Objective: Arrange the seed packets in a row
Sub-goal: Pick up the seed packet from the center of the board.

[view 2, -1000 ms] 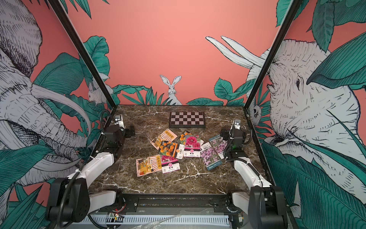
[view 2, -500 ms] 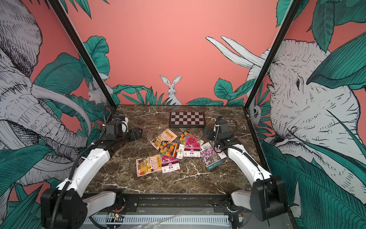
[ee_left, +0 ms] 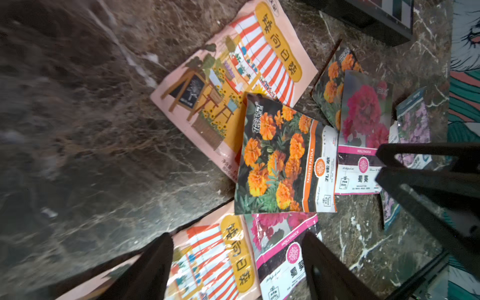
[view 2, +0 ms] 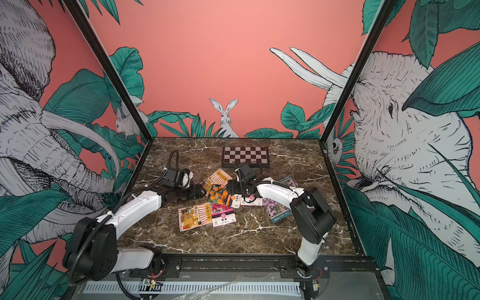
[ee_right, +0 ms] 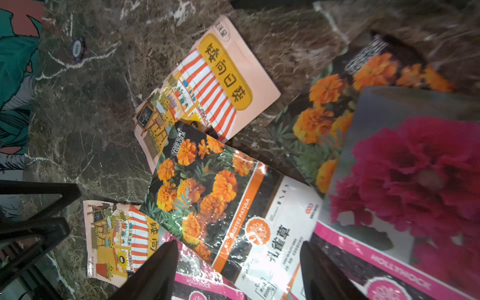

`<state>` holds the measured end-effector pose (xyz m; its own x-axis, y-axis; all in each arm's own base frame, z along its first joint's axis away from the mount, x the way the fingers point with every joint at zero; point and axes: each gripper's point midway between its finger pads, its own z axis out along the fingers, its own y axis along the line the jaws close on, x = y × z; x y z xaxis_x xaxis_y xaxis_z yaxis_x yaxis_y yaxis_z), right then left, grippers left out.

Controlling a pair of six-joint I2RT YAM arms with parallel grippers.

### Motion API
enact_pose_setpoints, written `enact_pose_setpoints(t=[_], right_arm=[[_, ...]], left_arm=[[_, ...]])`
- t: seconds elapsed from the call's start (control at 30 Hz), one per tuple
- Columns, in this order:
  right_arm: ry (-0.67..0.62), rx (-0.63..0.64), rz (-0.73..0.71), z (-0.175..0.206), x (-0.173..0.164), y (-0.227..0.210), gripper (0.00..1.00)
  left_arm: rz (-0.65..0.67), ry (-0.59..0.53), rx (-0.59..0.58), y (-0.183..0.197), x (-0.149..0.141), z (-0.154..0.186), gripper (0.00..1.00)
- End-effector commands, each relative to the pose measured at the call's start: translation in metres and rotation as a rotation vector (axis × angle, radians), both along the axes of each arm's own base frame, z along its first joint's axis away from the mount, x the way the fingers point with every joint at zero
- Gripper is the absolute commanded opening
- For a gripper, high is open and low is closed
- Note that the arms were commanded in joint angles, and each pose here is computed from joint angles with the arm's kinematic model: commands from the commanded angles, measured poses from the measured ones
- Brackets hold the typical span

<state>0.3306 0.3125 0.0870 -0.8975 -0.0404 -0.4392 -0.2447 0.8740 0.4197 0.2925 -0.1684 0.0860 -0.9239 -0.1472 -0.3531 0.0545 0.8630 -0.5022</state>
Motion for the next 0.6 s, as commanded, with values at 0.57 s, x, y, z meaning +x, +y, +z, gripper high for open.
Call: enact_pose_setpoints(t=[0.57], right_arm=[[0.143, -0.075, -0.048, -0.047, -0.006, -0.004, 0.68]], left_arm=[[-0.050, 0.079, -0.182, -0.049, 0.030, -0.037, 0.48]])
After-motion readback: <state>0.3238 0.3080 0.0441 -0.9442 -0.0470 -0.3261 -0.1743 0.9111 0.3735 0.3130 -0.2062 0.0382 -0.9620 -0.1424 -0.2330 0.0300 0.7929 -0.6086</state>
